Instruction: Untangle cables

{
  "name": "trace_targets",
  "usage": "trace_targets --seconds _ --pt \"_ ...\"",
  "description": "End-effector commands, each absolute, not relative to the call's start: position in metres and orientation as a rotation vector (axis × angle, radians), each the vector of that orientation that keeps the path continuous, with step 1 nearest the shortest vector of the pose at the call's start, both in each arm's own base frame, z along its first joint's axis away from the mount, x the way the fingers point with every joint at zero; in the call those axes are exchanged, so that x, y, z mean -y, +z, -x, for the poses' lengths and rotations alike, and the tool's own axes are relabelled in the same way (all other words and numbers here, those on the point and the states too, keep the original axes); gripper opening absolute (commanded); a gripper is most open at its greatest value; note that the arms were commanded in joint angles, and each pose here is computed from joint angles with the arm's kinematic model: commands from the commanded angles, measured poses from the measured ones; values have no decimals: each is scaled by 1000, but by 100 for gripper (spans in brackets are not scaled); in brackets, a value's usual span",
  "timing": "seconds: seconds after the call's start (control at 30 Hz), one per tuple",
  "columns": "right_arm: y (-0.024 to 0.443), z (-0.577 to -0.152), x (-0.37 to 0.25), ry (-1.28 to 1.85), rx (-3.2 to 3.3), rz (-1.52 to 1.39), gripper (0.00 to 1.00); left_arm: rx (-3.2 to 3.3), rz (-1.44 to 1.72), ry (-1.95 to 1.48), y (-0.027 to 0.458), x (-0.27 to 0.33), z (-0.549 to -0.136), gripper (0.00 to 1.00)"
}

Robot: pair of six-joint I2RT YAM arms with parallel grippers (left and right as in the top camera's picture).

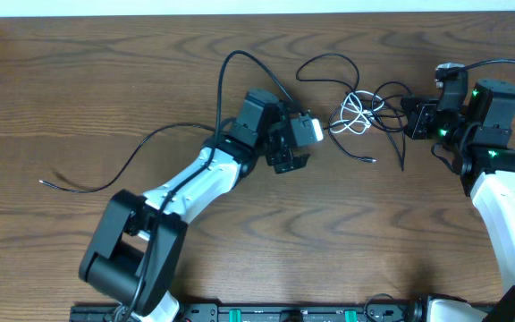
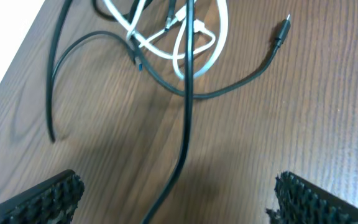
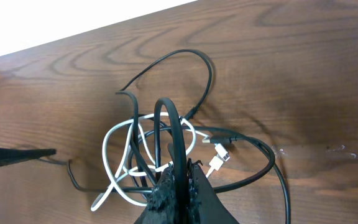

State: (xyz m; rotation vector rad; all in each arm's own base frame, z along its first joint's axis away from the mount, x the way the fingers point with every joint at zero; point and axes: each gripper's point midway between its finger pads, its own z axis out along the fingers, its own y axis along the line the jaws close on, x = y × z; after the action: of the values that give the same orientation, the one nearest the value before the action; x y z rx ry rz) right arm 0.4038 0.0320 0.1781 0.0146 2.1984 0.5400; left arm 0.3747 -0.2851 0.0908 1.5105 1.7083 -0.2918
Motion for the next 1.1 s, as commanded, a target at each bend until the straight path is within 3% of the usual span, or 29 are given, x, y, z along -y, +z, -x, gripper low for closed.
trace_targets --seconds 0.0,0.43,0.5,0.67,0.7,0.8,1.07 --pt "189 -404 -31 535 -2172 -7 1 -1676 -1544 -308 75 296 -376 99" --pt "188 -404 -31 536 -2174 -8 1 -1685 -1566 -352 44 306 -380 94" --pt "188 -404 -31 536 -2174 -8 1 -1673 -1560 -347 47 307 -382 87" --pt "188 -404 -31 537 -2174 -8 1 -1655 -1550 -341 50 308 -385 57" --pt "188 -404 -31 537 -2175 -9 1 -1655 -1550 -341 50 308 -385 49" --pt "188 -404 -31 537 -2174 -9 1 -1655 -1550 -341 50 308 -385 8" --pt "188 -404 -32 538 -2175 -8 1 -1667 -1539 -328 50 305 -388 8"
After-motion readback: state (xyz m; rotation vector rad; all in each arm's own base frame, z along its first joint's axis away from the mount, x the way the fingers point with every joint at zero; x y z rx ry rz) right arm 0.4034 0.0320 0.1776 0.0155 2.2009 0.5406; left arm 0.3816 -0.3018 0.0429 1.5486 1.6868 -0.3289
